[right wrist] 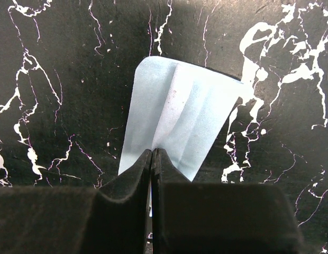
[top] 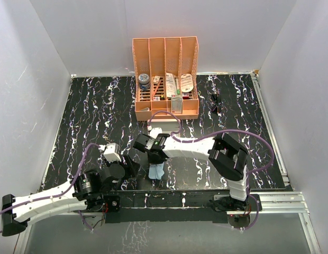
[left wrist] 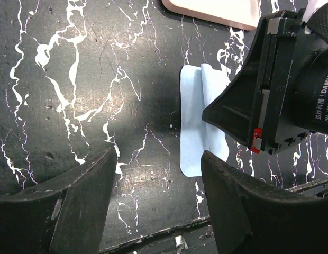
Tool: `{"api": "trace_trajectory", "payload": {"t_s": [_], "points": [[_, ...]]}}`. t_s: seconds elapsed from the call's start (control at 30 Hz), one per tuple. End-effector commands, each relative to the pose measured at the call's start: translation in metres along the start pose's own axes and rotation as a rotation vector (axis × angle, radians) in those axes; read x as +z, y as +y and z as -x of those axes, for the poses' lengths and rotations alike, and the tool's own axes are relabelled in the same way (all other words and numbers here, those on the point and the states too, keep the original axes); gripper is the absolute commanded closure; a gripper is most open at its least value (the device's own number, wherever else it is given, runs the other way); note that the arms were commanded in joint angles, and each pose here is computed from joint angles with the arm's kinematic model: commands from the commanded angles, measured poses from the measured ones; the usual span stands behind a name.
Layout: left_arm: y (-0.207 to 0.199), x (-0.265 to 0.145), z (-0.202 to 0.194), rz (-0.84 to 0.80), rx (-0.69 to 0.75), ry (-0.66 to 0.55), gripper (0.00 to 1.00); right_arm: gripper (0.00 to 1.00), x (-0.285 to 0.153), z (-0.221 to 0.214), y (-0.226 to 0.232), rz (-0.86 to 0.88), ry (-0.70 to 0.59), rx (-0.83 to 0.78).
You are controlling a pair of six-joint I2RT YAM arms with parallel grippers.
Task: Organize the sunglasses
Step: Fold the glasses cleaning cloth at the center of the board.
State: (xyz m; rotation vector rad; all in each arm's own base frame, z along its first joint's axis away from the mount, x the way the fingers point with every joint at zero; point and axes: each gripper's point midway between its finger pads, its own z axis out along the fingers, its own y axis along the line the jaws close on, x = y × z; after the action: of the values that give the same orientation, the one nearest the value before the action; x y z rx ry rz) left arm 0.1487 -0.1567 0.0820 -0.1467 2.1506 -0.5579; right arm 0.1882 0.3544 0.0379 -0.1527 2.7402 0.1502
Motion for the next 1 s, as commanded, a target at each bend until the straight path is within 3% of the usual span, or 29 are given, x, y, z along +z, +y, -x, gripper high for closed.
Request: {"api": "trace_trajectory", "payload": {"t_s": [0.0, 0.5, 0.97], "points": [[0.009, -0.001, 0.003, 0.031, 0.008, -0.022, 0.36, 1.0, -0.007, 0.015, 0.02, 0.053, -0.047, 0.016], [0.007, 0.001, 0.001, 0.03, 0.014, -0.015, 0.36, 0.98, -0.005, 0.011, 0.018, 0.048, -0.029, 0.007], [0.008, 0.003, -0.004, 0.028, 0.012, -0.004, 0.36, 0.81, -0.01, 0.005, 0.022, 0.091, -0.001, -0.002]]}}
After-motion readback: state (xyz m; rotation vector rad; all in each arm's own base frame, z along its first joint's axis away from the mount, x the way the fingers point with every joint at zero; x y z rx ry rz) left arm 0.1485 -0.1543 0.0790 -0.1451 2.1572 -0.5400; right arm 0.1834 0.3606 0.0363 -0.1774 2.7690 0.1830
